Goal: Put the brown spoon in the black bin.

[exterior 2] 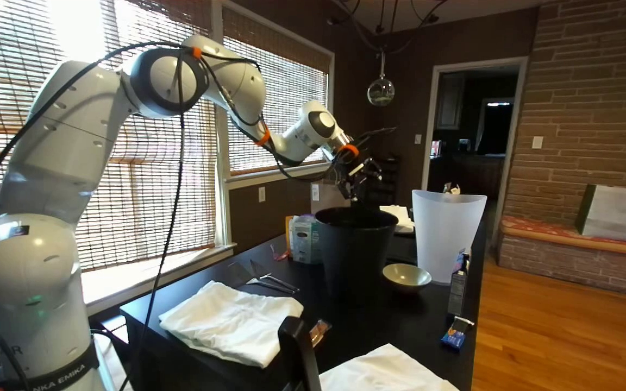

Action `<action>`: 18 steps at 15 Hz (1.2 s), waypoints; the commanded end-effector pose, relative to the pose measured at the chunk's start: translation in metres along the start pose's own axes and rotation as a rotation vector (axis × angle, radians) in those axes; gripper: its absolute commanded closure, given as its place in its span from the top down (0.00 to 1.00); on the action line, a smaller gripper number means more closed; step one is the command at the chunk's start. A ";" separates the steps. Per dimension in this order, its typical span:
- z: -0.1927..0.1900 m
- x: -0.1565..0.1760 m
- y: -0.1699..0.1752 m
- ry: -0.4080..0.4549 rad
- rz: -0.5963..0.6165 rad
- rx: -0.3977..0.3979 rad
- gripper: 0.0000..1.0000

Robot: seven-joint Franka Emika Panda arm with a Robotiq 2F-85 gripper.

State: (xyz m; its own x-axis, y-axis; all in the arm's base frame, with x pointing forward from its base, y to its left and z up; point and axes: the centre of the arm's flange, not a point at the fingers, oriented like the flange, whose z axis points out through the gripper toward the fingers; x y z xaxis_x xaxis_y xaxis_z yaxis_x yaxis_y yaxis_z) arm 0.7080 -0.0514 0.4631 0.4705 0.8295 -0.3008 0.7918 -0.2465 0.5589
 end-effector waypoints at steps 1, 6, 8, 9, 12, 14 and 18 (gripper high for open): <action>-0.013 -0.011 0.026 0.057 0.102 0.083 1.00; -0.021 -0.027 0.038 0.128 0.208 0.182 1.00; -0.022 -0.032 0.040 0.153 0.241 0.207 1.00; -0.022 -0.035 0.040 0.168 0.254 0.221 1.00; -0.021 -0.044 0.037 0.215 0.288 0.257 1.00; -0.019 -0.039 0.032 0.193 0.289 0.233 1.00; -0.017 -0.043 0.032 0.210 0.292 0.245 1.00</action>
State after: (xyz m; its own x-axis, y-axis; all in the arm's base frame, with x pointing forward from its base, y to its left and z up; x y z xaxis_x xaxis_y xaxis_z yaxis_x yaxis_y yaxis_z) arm 0.7069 -0.0865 0.5072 0.6186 0.7854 0.0207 0.7185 -0.5762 0.3895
